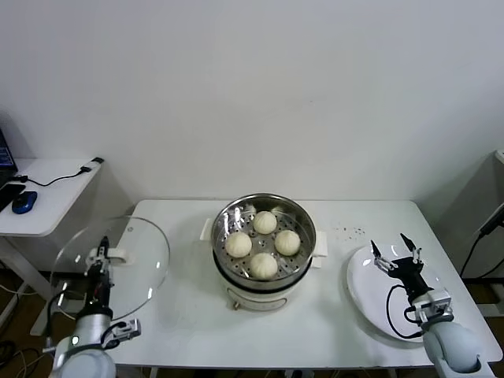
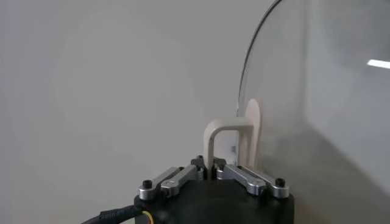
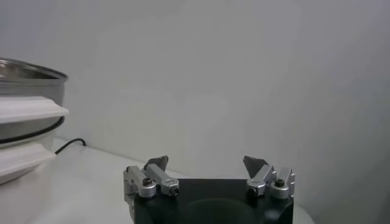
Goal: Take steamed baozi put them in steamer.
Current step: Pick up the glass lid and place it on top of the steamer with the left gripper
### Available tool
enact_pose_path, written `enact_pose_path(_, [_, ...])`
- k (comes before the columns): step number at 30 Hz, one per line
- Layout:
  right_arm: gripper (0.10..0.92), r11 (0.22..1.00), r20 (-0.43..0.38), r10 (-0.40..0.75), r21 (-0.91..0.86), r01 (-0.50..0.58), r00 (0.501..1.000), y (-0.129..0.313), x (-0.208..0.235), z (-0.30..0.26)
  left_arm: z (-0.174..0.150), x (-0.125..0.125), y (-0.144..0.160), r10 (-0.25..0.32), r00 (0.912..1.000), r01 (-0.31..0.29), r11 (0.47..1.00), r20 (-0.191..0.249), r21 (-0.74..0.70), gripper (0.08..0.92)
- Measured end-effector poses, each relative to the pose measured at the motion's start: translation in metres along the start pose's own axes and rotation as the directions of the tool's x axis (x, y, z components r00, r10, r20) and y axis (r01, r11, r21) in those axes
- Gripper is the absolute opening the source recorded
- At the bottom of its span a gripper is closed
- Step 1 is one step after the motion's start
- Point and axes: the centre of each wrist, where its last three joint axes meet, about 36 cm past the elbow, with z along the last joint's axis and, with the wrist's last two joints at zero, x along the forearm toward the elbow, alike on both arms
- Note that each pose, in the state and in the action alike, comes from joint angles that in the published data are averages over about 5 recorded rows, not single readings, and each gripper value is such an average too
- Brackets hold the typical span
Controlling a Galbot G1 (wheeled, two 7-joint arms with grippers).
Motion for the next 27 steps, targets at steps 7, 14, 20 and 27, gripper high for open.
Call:
enact_pose_path(7, [0.823,1.0,0.0,-0.002,0.012,0.002,1.0,0.0,-0.01,-0.001,-0.025,-0.016,0.052,-0.031,0.9991,0.032,0.999,-0.029,0.031,0.15])
enact_pose_path(14, [0.823,1.0,0.0,0.004,0.015,-0.004,1.0,0.003,-0.017,0.001,-0.081,-0.036,0.096,0.004,1.0,-0.005,0.995,0.006,0.1,0.15])
enact_pose_path(20, [0.823,1.0,0.0,0.014,0.015,-0.014,1.0,0.002,-0.019,0.003,-0.136,-0.042,0.116,0.013,0.9987,-0.019,0.991,0.049,0.133,0.15])
enact_pose_path(27, [0.823,1.0,0.001,0.025,0.016,-0.025,1.0,0.0,-0.017,0.005,-0.201,-0.04,0.119,0.018,0.9953,-0.034,0.986,0.095,0.166,0.15])
